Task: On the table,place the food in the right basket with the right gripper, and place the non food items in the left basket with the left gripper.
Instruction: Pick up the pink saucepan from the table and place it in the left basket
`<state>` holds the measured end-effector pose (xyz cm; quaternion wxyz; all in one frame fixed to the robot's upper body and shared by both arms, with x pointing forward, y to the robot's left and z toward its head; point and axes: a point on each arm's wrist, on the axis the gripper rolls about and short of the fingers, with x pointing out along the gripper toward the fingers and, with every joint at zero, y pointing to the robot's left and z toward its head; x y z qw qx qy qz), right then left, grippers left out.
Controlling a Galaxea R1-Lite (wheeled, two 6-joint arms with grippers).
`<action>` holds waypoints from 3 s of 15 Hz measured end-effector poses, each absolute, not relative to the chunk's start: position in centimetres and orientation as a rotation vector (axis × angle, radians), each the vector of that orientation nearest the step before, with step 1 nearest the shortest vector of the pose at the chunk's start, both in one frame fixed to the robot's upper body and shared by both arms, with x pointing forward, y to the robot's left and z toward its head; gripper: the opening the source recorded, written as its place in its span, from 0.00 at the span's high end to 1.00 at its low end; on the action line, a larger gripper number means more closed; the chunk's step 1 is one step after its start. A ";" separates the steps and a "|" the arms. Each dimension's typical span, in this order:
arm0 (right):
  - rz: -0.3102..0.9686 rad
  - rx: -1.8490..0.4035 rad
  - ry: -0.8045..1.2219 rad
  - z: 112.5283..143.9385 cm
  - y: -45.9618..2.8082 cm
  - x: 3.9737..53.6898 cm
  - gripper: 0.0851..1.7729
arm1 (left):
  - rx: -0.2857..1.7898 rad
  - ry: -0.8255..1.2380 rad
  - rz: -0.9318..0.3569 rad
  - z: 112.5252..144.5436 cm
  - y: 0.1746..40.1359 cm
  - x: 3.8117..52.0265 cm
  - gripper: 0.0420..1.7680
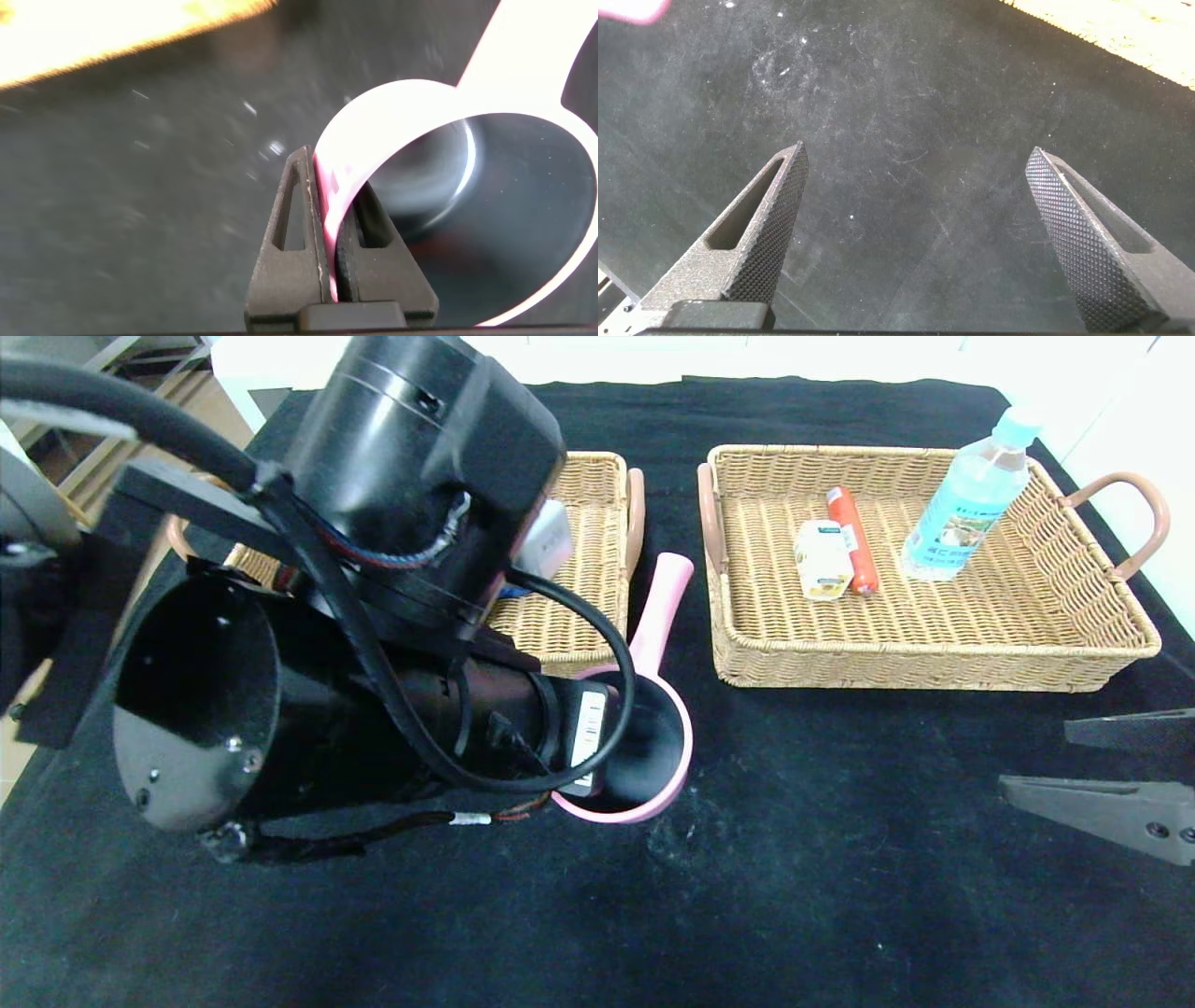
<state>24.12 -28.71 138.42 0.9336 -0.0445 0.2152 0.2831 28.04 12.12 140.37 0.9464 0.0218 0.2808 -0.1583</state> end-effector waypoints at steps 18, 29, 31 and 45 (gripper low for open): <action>0.574 -0.090 0.440 138.4 -28.7 24.2 0.04 | -0.148 0.285 -0.150 146.7 24.5 36.9 0.92; 0.574 -0.090 0.445 138.3 -28.7 24.3 0.04 | -0.197 0.253 -0.085 144.9 28.9 42.3 0.92; 0.574 -0.090 0.445 138.3 -28.7 24.3 0.04 | -0.193 0.260 -0.082 144.5 29.0 42.5 0.73; 0.564 -0.086 0.443 138.4 -28.8 24.3 0.04 | -0.152 0.269 -0.115 144.7 28.7 41.4 0.15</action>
